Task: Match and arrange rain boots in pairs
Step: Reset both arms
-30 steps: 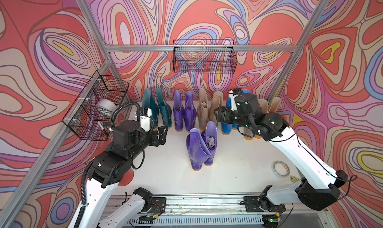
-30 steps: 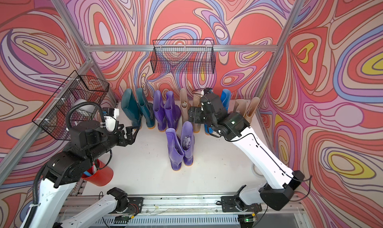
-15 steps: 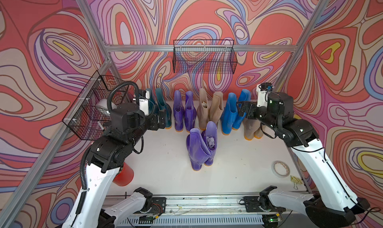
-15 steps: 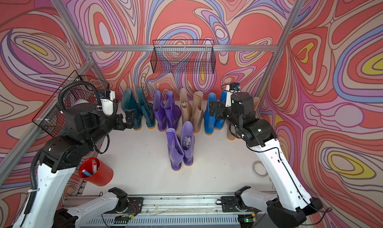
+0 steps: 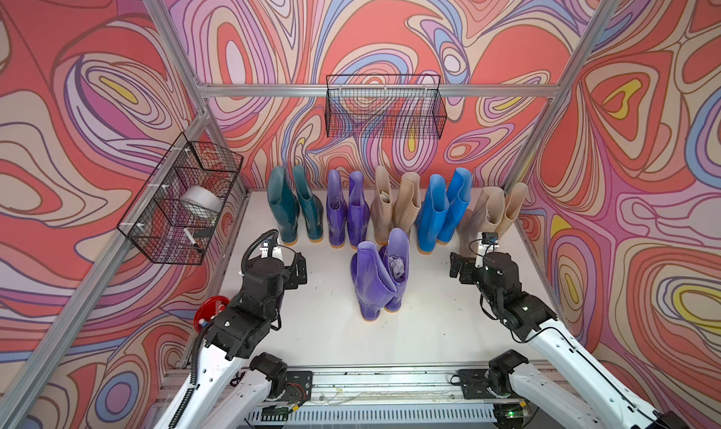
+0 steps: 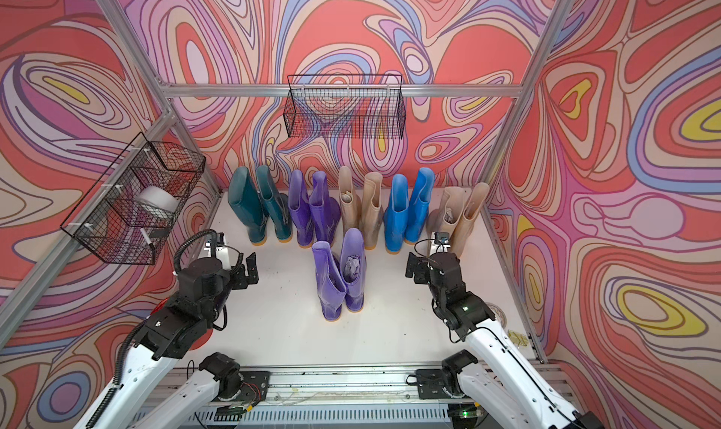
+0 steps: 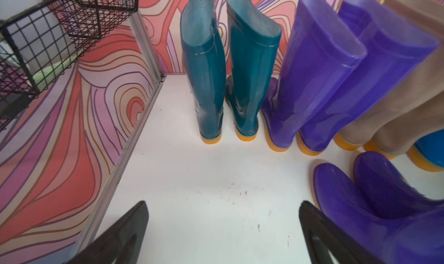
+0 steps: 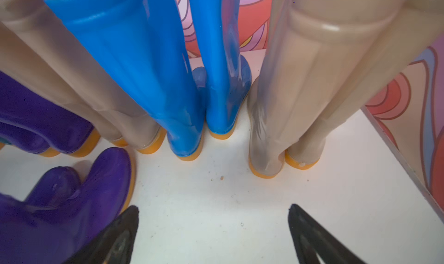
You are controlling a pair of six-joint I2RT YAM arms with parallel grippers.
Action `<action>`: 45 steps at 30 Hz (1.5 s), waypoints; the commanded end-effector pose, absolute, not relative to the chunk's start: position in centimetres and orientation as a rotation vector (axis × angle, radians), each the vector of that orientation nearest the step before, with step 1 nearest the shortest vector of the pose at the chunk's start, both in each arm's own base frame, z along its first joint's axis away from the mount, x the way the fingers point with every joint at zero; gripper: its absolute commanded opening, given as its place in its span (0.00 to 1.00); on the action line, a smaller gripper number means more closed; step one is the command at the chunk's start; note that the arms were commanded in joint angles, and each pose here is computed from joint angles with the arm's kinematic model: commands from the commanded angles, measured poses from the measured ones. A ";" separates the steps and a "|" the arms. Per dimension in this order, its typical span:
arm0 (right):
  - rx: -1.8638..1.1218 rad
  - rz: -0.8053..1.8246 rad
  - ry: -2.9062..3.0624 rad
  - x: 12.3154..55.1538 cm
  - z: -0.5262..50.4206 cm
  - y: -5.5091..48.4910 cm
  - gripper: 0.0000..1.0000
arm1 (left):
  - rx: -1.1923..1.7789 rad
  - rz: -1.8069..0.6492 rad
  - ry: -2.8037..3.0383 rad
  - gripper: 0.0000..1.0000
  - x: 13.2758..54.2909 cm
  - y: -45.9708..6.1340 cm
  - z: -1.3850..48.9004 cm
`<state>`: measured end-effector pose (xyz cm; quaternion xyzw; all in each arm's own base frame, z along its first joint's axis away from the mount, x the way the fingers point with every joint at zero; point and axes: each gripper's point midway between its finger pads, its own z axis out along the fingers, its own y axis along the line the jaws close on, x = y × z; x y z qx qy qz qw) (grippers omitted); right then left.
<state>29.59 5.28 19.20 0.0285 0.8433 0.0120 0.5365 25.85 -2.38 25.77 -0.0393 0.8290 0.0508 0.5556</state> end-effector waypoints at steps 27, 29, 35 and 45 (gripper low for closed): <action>0.068 -0.098 1.815 35.9 14.0 0.8 0.98 | -0.139 0.104 1.816 1.00 35.2 1.0 12.6; 0.060 -0.094 1.812 36.8 13.8 0.7 0.98 | -0.103 0.104 1.825 1.00 35.5 0.6 12.5; 0.062 -0.072 1.787 38.7 13.0 -0.2 0.98 | -0.008 0.079 1.794 1.00 36.0 -0.3 12.4; 0.041 0.002 1.742 40.8 10.4 -0.6 0.98 | 0.039 0.055 1.797 1.00 36.9 -0.9 10.2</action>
